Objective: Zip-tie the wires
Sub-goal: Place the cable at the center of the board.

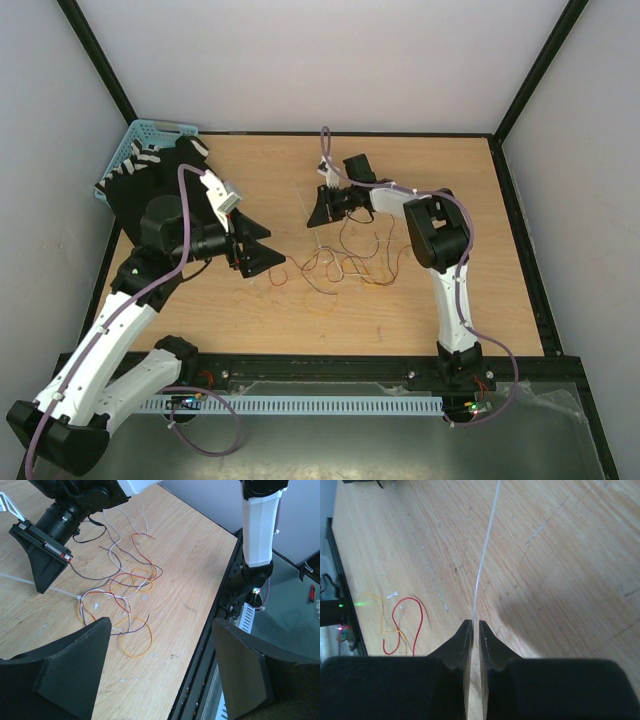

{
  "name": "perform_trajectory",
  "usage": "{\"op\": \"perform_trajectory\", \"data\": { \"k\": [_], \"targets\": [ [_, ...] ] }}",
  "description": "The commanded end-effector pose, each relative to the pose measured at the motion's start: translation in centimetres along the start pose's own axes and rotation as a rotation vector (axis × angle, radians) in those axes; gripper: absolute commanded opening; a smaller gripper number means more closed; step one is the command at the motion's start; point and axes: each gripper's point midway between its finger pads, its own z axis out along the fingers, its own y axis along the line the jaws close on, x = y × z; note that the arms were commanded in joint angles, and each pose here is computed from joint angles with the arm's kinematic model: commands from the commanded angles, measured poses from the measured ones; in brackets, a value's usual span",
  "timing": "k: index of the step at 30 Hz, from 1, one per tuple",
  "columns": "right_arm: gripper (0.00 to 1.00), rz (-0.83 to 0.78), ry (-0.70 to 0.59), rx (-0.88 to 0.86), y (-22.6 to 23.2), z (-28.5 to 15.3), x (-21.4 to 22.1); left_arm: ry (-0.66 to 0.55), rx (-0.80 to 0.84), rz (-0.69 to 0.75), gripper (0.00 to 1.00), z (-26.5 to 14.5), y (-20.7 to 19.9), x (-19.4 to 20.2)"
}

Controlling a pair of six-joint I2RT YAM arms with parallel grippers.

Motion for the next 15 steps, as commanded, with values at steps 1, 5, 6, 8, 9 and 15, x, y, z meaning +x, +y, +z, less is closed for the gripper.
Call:
{"op": "perform_trajectory", "data": {
  "k": [1,5,6,8,9,15],
  "targets": [
    [0.28,-0.065,0.009,0.069,0.2,-1.0,-0.9,-0.024,-0.019,0.014,0.86,-0.3,0.1,-0.4],
    [0.49,-0.116,-0.035,0.132,1.2,-2.8,-2.9,-0.052,-0.077,0.030,0.98,-0.6,0.8,-1.3],
    [0.55,-0.125,-0.046,0.158,1.2,-3.4,-3.3,-0.063,-0.091,0.037,0.99,-0.8,0.9,-1.6],
    [0.65,-0.169,-0.083,0.215,1.6,-4.9,-5.3,-0.076,-0.113,0.044,0.99,-0.9,1.1,-2.1],
    [0.70,-0.191,-0.094,0.265,1.4,-6.0,-5.9,-0.079,-0.119,0.045,0.99,-1.0,1.2,-2.4],
    [0.84,-0.308,-0.219,0.513,2.0,-14.3,-8.7,-0.087,-0.171,0.005,0.99,-1.5,2.3,-3.3]
  ]
}}
